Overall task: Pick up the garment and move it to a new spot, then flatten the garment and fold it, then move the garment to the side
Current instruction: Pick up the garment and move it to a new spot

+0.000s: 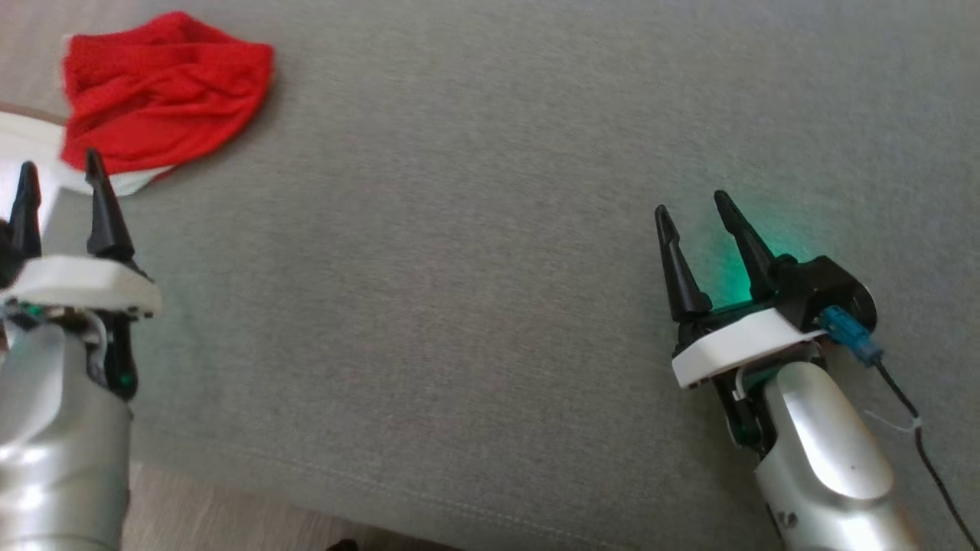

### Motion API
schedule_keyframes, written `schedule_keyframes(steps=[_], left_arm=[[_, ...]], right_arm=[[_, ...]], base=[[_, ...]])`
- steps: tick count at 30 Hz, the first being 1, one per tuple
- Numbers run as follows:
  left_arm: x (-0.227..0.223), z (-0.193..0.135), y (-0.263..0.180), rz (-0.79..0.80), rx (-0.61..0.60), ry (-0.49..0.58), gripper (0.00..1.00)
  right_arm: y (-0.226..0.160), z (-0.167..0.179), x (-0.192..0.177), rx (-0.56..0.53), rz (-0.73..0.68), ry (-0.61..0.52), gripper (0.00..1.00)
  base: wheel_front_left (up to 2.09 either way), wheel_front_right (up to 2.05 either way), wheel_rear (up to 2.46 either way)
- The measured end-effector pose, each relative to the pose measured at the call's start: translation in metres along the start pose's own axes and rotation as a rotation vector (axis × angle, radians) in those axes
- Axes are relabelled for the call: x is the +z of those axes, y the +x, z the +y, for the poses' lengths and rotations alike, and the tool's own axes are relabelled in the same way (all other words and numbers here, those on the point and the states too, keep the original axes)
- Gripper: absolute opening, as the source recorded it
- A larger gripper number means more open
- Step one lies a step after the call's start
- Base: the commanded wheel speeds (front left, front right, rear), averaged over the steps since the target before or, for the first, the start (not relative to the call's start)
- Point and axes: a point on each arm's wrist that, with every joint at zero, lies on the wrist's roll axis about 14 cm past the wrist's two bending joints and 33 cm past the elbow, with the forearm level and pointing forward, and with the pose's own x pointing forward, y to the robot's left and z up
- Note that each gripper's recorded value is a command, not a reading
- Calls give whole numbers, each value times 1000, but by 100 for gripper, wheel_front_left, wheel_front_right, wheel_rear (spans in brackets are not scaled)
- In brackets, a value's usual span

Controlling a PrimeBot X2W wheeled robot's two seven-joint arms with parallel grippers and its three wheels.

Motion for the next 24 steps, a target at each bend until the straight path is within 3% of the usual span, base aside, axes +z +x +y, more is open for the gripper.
schedule_keyframes(steps=[11, 24], left_arm=[[-53, -36, 50, 230, -82, 50, 100], [-109, -53, 57, 447, -68, -18, 100]], right_arm=[[-8, -45, -5, -98, -17, -13, 100], [-13, -67, -3, -148, -40, -14, 100]], base=[[0, 0, 0], [0, 0, 0]])
